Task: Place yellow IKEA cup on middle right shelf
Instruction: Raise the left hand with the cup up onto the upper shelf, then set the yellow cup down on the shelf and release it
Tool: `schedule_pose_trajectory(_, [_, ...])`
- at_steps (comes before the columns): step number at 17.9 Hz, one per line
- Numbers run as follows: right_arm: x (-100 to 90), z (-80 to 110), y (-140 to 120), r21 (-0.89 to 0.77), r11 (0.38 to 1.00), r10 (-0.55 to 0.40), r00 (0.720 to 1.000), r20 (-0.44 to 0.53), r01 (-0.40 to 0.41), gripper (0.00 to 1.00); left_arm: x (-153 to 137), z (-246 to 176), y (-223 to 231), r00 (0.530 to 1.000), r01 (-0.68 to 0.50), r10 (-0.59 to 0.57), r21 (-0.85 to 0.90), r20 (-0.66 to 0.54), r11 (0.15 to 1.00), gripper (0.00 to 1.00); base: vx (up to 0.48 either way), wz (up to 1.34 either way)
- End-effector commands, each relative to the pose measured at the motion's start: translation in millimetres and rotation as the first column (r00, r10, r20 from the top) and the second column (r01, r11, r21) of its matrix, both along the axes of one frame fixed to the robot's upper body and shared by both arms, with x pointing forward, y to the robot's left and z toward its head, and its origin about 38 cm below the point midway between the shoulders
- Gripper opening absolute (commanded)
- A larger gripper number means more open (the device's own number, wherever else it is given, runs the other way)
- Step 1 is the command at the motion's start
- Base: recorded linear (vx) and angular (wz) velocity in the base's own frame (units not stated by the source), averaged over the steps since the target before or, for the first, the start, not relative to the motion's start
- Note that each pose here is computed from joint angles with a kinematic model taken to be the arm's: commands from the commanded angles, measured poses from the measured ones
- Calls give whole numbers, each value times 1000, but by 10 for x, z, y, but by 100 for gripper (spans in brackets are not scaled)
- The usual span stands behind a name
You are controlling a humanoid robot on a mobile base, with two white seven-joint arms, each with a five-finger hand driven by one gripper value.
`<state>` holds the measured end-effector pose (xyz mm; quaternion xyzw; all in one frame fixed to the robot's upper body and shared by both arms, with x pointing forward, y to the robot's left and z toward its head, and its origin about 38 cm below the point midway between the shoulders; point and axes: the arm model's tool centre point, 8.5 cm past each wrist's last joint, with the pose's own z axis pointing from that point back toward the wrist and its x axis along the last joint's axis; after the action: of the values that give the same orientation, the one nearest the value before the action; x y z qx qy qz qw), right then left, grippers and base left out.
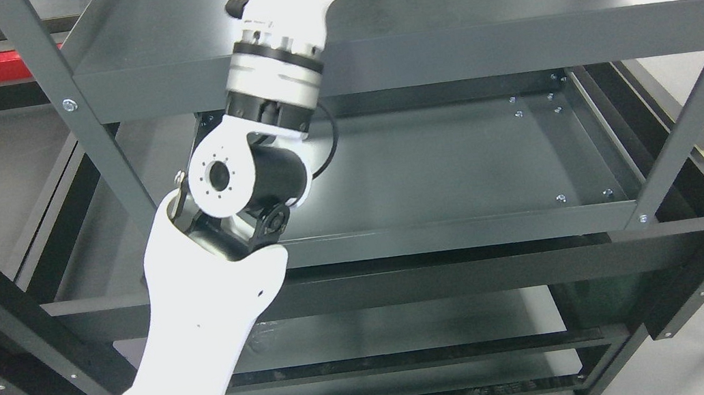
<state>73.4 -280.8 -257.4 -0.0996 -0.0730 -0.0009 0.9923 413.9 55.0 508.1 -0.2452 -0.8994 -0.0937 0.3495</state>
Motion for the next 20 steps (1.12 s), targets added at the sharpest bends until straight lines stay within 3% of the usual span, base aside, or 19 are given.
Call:
schedule_pose_trajectory(1, [-91,2,-101,-15,1000,-9,1000,-14,9,99,118,-111,-416,977,52,-30,96,-212,994,0,-7,34])
schedule_pose_trajectory(5, [-91,2,-101,-15,1000,-9,1000,-14,9,99,413,-283,-334,924,-43,83,117,-372,992,0,-6,-12])
schedule_pose_trajectory(11, [-91,2,-101,-15,1000,-9,1000,-14,9,99,621,-384,-167,864,-156,205,142,-460,978,7,0,0])
schedule_pose_trajectory(14, [-91,2,-101,-15,1000,-9,1000,-14,9,99,640,-380,-131,857,-169,224,157,-464,973,34,0,0])
schedule_pose_trajectory(17, [-91,2,-101,-15,1000,-9,1000,-14,9,99,657,-405,-122,852,-173,230,163,-471,971,69,0,0])
schedule_pose_trajectory(20, [-91,2,-101,-15,1000,-9,1000,-14,9,99,661,-392,-105,852,-176,231,158,-470,971,84,0,0])
